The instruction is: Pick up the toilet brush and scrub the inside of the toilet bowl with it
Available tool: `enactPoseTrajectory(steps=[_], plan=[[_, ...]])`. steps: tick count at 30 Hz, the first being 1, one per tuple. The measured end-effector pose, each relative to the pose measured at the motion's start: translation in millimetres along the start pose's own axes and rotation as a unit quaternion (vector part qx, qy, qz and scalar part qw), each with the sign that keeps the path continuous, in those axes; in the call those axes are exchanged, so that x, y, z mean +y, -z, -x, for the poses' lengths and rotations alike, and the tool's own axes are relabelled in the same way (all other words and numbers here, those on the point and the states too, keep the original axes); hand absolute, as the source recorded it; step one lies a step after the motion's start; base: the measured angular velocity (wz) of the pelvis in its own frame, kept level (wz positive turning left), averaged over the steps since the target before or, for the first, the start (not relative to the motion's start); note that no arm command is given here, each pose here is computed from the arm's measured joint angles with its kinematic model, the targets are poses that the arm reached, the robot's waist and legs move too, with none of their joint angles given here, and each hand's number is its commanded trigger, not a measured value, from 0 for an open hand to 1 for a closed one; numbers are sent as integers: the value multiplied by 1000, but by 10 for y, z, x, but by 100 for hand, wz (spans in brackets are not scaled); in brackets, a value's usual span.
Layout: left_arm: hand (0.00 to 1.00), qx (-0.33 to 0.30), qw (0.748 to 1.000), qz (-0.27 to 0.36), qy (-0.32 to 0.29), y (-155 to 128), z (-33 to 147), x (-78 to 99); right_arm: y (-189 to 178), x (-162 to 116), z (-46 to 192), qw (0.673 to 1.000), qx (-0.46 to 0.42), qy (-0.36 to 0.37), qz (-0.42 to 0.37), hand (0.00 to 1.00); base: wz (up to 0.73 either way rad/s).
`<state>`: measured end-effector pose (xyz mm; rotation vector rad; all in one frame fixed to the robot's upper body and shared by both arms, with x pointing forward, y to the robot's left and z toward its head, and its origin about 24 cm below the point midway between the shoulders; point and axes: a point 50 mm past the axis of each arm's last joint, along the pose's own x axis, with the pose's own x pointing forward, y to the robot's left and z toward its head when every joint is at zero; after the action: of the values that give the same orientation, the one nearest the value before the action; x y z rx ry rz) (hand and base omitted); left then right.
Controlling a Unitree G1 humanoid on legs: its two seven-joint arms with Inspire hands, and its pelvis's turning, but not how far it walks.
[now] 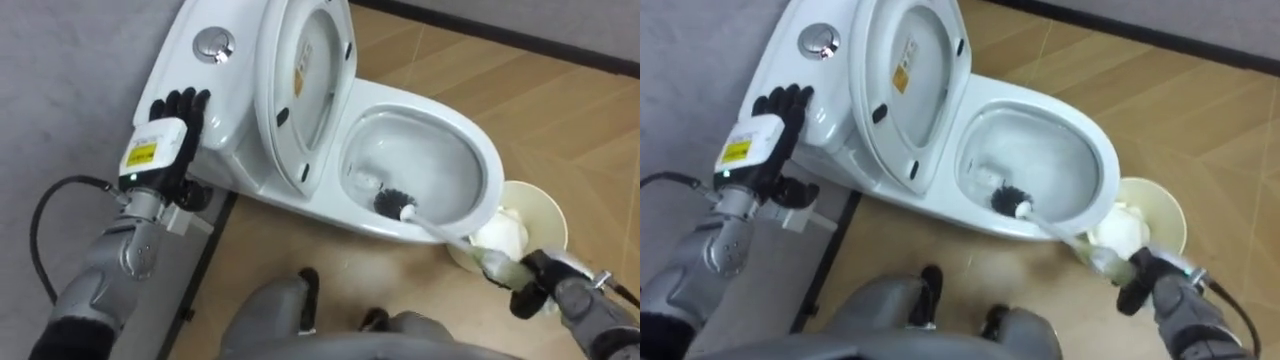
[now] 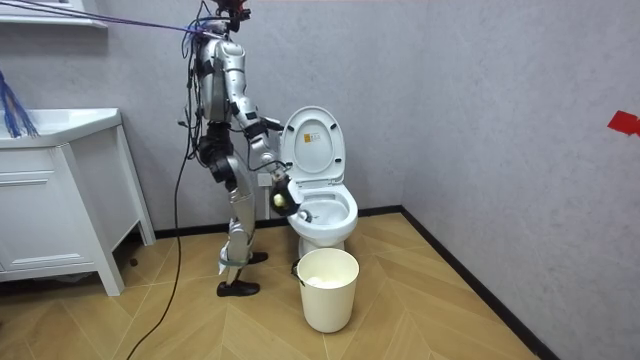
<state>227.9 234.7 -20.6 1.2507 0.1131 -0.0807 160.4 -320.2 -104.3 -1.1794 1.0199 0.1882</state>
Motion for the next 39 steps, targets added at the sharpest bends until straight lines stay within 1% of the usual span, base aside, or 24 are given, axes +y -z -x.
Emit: enactPoseTrajectory(steps=[2, 5, 6, 10, 12, 15, 19, 22, 24, 26, 28, 32, 35, 36, 38, 39], plan=[[0, -19, 999, -14, -26, -24, -142, 139, -57, -294, -40, 998, -12, 44, 49, 100, -5], [0, -39, 998, -28, -46, -80, -226, 227, -98, -569, -53, 991, -19, 87, 97, 100, 6], [0, -52, 996, -34, -56, -110, -266, 282, -117, -700, -51, 987, -24, 106, 118, 100, 0], [0, -82, 992, -28, -97, -228, -360, 397, -271, -1060, -42, 971, -39, 164, 168, 100, 2], [0, -93, 989, -28, -111, -282, -390, 426, -351, -1169, -33, 965, -48, 186, 178, 100, 11], [0, -109, 984, -19, -138, -357, -448, 514, -490, -1338, 2, 953, -66, 223, 196, 100, 9], [0, -123, 978, 4, -170, -432, -511, 605, -727, -1566, 76, 930, -93, 276, 225, 100, 11], [0, -128, 972, 3, -196, -450, -549, 673, -762, -1693, 120, 920, -91, 298, 236, 100, -1], [0, -130, 969, -2, -212, -447, -574, 726, -795, -1734, 136, 918, -93, 306, 236, 100, 2], [0, -134, 962, -6, -237, -444, -581, 801, -861, -1832, 173, 913, -96, 323, 232, 100, -5], [0, -137, 959, -10, -250, -440, -585, 849, -884, -1906, 200, 910, -94, 335, 226, 100, 0], [0, -135, 955, -13, -265, -437, -596, 901, -898, -1994, 227, 913, -96, 343, 198, 100, 0], [0, -127, 952, -22, -279, -402, -599, 950, -904, -1992, 221, 928, -104, 335, 126, 100, -3], [0, -124, 951, -24, -281, -392, -597, 956, -907, -1990, 219, 929, -104, 334, 117, 100, -4], [0, -113, 951, -33, -285, -353, -595, 978, -906, -2012, 218, 936, -104, 330, 59, 100, -3], [0, -111, 951, -35, -286, -352, -599, 985, -897, -2015, 216, 938, -103, 329, 44, 100, -4]])
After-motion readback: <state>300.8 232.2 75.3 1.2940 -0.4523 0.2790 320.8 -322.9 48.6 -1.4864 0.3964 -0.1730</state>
